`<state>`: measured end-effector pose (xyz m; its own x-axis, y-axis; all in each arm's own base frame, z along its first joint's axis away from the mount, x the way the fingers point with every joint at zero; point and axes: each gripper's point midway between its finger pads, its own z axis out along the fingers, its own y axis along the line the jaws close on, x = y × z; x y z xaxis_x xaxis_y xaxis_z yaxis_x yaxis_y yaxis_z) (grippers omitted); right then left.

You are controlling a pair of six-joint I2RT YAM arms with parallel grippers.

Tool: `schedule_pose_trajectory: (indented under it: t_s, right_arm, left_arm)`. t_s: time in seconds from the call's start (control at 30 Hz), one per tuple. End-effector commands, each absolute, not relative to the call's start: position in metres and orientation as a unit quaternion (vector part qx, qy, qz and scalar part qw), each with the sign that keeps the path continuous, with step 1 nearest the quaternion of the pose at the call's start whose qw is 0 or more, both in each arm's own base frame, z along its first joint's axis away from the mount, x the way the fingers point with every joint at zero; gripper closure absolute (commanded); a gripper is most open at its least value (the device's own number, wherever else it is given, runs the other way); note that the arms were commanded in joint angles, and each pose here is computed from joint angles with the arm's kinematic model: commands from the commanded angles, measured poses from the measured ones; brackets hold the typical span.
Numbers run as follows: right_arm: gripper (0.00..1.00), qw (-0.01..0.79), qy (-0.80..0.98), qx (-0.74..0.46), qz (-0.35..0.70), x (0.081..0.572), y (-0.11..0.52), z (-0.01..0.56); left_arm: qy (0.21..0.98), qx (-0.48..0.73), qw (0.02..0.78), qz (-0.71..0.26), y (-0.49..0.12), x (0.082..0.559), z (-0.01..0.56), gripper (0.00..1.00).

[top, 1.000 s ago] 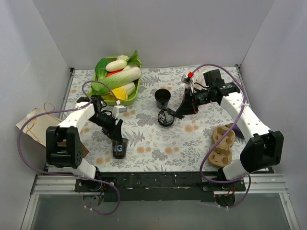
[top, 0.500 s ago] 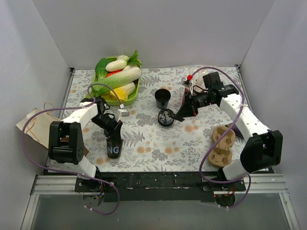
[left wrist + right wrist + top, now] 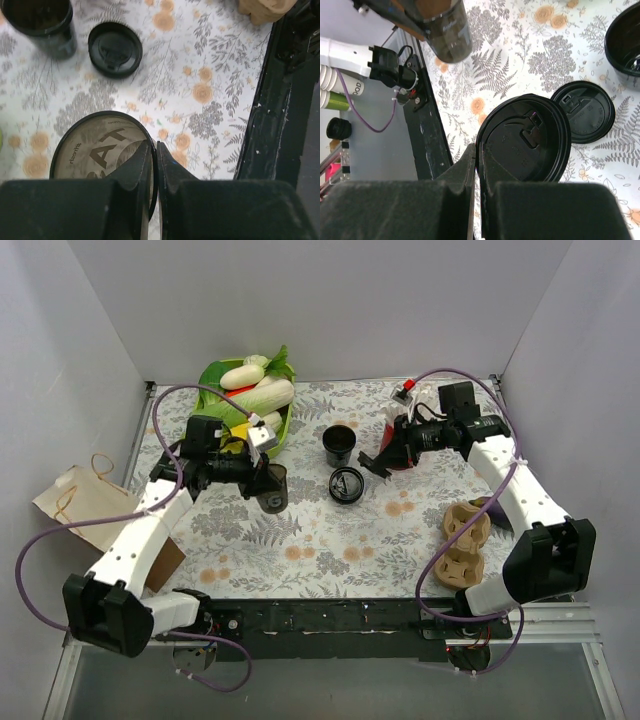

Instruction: Pack the takeout coffee

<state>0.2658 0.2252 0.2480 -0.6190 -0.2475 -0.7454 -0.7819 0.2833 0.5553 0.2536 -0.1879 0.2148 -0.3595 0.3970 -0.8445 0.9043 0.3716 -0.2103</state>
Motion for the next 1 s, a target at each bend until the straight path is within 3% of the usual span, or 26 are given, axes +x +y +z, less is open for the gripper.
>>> schedule_pose_trajectory:
  t_s: [0.0, 0.23, 0.63, 0.97]
  right_arm:
    - [0.99, 0.284, 0.727, -0.338, 0.526, 0.271, 0.234, 0.281]
    - [0.99, 0.305, 0.740, -0.342, 0.493, 0.278, 0.228, 0.270]
    - [0.99, 0.216, 0.727, -0.289, 0.584, 0.247, 0.235, 0.247]
    - [0.99, 0.176, 0.726, -0.257, 0.614, 0.256, 0.242, 0.228]
  left_arm:
    - [0.720, 0.458, 0.411, -0.322, -0.211, 0.270, 0.204, 1.00]
    - [0.685, 0.500, 0.441, -0.293, -0.245, 0.251, 0.183, 1.00]
    - [0.680, 0.503, 0.466, -0.260, -0.277, 0.243, 0.147, 0.99]
    - [0.676, 0.526, 0.444, -0.264, -0.280, 0.230, 0.124, 0.92]
